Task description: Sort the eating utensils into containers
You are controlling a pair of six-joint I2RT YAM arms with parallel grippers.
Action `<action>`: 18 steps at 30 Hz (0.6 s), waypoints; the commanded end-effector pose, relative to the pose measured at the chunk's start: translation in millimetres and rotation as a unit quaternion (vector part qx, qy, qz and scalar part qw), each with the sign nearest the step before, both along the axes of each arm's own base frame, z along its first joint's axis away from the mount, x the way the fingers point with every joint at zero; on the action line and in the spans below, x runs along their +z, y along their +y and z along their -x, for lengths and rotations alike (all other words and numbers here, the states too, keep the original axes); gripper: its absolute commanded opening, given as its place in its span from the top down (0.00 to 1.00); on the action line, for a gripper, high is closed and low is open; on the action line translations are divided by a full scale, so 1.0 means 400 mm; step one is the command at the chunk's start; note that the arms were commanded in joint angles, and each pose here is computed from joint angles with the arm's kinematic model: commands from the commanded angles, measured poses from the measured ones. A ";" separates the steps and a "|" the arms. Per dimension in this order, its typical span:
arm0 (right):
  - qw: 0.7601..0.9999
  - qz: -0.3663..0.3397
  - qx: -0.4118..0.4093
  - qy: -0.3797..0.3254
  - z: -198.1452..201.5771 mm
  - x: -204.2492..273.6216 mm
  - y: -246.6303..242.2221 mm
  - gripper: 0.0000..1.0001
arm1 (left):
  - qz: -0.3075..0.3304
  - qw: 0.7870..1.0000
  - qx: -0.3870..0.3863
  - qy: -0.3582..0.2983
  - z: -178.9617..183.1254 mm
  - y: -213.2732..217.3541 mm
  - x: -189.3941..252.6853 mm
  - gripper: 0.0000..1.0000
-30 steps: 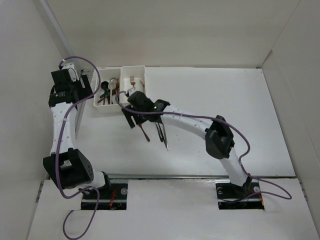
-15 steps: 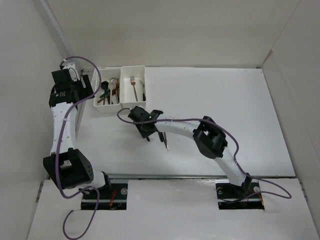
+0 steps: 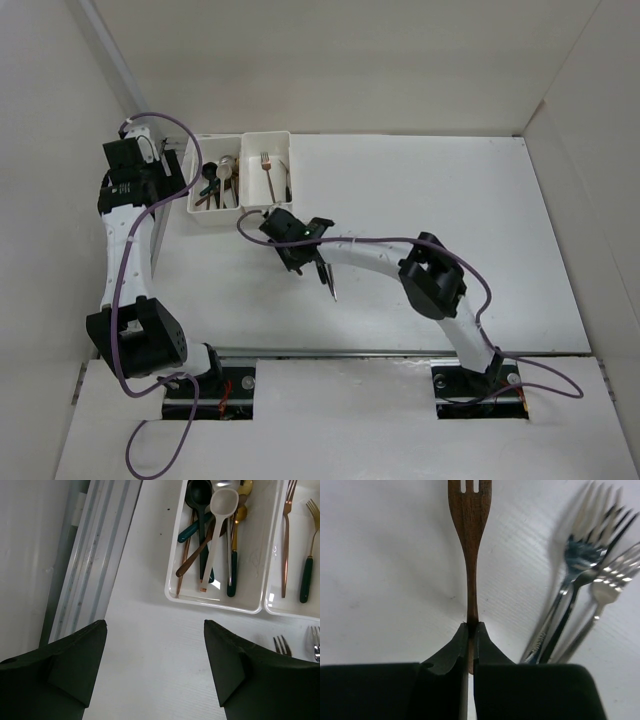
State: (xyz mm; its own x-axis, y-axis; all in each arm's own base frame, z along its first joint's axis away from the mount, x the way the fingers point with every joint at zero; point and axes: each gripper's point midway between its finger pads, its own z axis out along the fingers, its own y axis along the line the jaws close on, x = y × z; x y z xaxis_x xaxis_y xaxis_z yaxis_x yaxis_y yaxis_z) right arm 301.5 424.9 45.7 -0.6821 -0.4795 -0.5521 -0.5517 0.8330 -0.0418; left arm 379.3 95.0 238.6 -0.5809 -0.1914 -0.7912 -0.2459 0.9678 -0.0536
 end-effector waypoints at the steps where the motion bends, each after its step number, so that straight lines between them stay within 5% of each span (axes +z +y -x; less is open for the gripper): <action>1: 0.983 -0.137 -0.013 -0.124 -0.068 0.342 0.062 1.00 | -0.012 1.000 0.012 -0.021 0.004 0.019 0.038 0.24; 7: 0.932 -0.223 -0.110 -0.263 -0.203 0.589 0.096 1.00 | -0.012 1.000 0.012 -0.021 0.004 0.019 0.038 0.24; 12: 0.911 -0.171 -0.175 -0.331 -0.365 0.507 0.127 1.00 | -0.014 1.000 0.015 -0.020 0.005 0.023 0.038 0.24; 18: 0.878 -0.200 -0.239 -0.364 -0.510 0.448 0.100 1.00 | -0.026 0.999 0.024 -0.017 0.009 0.036 0.038 0.24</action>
State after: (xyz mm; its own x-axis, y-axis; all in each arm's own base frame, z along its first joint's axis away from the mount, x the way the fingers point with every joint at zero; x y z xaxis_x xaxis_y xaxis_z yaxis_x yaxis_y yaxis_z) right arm 470.7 486.1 230.6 -0.2184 0.0469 -0.9747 -0.2069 0.9739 0.0932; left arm 377.3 103.0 238.5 -0.5802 -0.1904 -0.7919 -0.2742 0.9612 -0.0302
